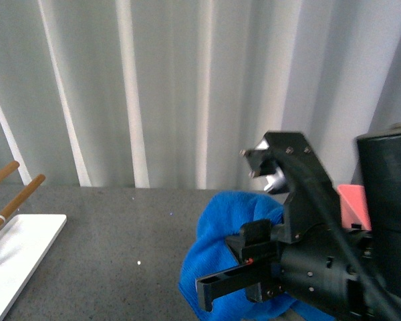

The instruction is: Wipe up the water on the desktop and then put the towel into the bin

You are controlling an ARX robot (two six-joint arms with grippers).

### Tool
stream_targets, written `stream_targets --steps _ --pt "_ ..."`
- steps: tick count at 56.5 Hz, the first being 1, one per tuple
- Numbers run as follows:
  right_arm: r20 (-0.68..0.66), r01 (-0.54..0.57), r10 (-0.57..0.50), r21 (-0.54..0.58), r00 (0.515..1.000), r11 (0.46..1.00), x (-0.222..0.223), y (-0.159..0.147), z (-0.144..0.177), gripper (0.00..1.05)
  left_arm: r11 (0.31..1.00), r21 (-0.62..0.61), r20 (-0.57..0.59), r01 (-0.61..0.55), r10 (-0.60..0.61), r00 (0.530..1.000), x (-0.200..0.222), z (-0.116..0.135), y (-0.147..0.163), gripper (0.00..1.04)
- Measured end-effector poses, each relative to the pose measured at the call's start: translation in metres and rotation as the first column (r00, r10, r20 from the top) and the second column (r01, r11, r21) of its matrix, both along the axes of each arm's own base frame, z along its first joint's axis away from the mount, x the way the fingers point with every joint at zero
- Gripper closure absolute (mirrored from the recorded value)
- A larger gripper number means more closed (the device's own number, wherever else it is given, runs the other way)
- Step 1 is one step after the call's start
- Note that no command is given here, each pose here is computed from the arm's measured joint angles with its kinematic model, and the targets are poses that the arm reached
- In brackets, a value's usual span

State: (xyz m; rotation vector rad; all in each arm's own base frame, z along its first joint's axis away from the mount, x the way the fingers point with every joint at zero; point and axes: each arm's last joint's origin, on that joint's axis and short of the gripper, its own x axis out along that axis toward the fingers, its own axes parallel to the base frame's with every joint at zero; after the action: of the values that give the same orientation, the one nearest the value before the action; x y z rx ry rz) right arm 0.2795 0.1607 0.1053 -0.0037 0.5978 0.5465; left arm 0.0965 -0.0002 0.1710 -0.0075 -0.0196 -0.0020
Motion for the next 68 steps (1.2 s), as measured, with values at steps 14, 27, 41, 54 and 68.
stream_targets --steps 14,27,41,54,68 --pt "-0.322 0.075 -0.148 -0.23 0.935 0.97 0.034 0.018 -0.055 0.99 1.0 0.002 0.0 0.0 0.0 1.0 0.0 0.0 0.0 0.05" --pt "-0.38 0.187 -0.296 -0.297 0.876 0.936 0.086 0.021 -0.067 0.99 1.0 0.002 0.0 0.0 0.0 1.0 0.0 0.0 0.0 0.07" --pt "-0.343 0.19 -0.315 -0.352 0.885 0.917 0.134 0.042 -0.068 0.99 1.0 0.002 0.0 0.0 0.0 1.0 0.0 0.0 0.0 0.07" --pt "-0.319 0.122 -0.241 -0.351 0.916 0.928 0.166 0.08 -0.064 0.99 1.0 0.002 0.0 0.0 0.0 1.0 0.0 0.0 0.0 0.07" --pt "-0.339 -0.002 -0.089 -0.259 0.936 0.966 0.164 0.123 -0.06 0.99 1.0 0.002 0.0 0.0 0.0 1.0 0.0 0.0 0.0 0.07"
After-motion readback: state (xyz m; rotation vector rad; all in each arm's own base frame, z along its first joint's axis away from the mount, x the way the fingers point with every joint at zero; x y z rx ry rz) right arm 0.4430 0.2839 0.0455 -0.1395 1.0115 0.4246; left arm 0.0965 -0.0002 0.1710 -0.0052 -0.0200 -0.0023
